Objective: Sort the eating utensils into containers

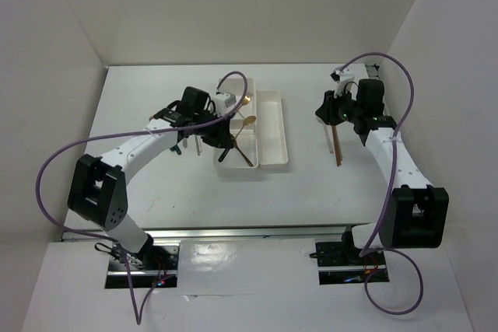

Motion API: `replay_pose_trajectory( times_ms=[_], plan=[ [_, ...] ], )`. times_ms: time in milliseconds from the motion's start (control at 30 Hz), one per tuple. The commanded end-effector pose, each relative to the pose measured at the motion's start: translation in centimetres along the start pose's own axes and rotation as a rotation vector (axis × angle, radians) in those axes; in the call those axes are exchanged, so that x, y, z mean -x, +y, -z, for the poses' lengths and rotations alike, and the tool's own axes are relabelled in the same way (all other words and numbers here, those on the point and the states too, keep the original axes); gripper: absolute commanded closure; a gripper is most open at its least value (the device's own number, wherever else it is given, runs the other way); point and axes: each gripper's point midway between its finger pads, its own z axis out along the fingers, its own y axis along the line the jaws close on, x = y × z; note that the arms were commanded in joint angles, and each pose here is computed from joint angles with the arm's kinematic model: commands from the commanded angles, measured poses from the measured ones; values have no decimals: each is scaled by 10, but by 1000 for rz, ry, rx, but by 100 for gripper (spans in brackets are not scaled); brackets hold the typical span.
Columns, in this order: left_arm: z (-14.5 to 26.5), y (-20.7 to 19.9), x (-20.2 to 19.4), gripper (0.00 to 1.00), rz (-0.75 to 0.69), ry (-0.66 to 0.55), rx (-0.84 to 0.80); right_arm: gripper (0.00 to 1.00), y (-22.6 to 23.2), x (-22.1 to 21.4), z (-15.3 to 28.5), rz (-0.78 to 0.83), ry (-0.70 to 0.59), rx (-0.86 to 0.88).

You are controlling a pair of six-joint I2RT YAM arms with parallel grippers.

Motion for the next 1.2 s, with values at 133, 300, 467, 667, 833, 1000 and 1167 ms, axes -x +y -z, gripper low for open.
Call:
replay_pose_trajectory(
  times_ms=[133,300,467,667,833,1000,1167],
  plan=[
    [-21,8,15,100,-80,-41,12,70,-1,3,15,14,-22,-42],
    [-32,20,7,100,-80,-3,40,70,0,6,17,27,-30,-43],
    [-39,29,-2,100,-86,26,62,70,-2,5,18,27,-29,-52],
    [-42,33,-5,73,-77,43,73,61,-1,3,15,32,-22,-42],
    [-36,32,1,48,-69,21,94,60,-6,-11,12,35,12,-59],
    [-13,21,37,42,-111,-53,113,56,-11,-27,7,45,33,-75],
    [37,-2,100,39,-199,-218,152,53,-29,-35,-5,47,43,-142]
  ],
)
